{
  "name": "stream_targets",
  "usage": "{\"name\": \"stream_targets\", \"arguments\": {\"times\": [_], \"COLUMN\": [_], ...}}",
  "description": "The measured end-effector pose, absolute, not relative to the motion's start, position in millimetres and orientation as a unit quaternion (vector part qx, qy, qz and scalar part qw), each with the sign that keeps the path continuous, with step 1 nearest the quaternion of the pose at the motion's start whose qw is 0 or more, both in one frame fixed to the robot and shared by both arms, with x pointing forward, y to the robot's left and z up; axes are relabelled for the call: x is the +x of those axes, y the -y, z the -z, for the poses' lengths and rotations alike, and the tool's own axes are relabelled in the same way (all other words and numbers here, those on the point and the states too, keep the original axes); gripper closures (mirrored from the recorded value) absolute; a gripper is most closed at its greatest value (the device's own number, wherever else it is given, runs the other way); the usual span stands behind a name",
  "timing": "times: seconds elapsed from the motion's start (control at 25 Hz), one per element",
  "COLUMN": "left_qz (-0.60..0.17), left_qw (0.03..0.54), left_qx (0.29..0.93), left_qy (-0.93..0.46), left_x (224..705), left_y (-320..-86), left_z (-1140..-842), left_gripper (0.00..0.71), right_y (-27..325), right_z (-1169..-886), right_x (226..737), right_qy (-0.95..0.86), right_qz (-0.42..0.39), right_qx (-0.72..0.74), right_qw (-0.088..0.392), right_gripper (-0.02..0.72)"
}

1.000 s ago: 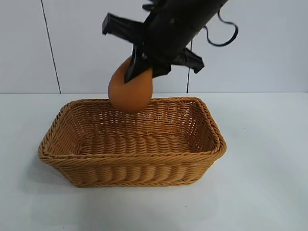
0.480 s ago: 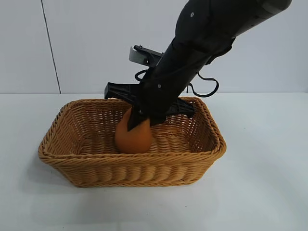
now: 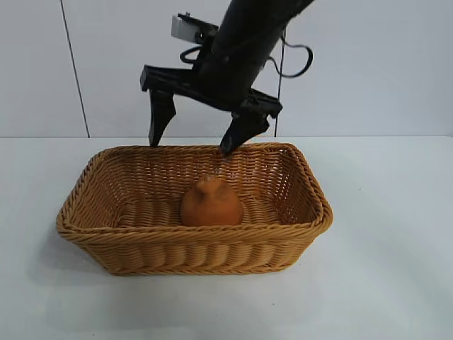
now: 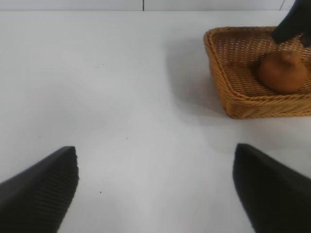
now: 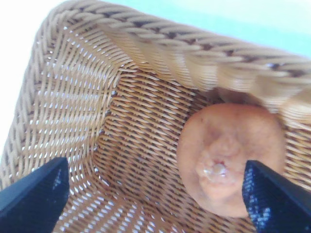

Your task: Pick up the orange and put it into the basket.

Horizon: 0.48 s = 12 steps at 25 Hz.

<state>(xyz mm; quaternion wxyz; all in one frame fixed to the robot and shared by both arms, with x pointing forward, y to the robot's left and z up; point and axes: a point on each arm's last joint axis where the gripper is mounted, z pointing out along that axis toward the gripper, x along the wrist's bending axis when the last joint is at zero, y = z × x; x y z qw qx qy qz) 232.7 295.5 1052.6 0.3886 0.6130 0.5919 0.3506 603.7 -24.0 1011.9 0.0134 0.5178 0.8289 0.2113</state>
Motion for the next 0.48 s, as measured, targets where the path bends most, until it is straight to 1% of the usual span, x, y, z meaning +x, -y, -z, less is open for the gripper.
{"name": "stream_targets", "arguments": {"times": [0.16, 0.24, 0.36, 0.48], "left_qz": [-0.351, -0.351, -0.351, -0.351], "left_qw": [0.389, 0.389, 0.389, 0.389], "left_qx": [0.613, 0.613, 0.613, 0.613], "left_qy": [-0.592, -0.592, -0.592, -0.592], "left_x": [233, 233, 233, 233], "left_y": [-295, -295, -295, -295], "left_z": [-1053, -1053, -1053, -1053], "left_gripper": [0.095, 0.095, 0.095, 0.095], "right_y": [36, 45, 65, 100], "right_z": [-1042, -1050, -1055, -1055], "right_x": [610, 614, 626, 645], "right_qy": [-0.836, -0.835, -0.823, -0.803], "right_qz": [-0.167, -0.146, -0.134, -0.127], "right_qx": [0.517, 0.521, 0.54, 0.57], "right_qw": [0.077, 0.101, 0.112, 0.12], "right_gripper": [0.03, 0.03, 0.03, 0.029]}}
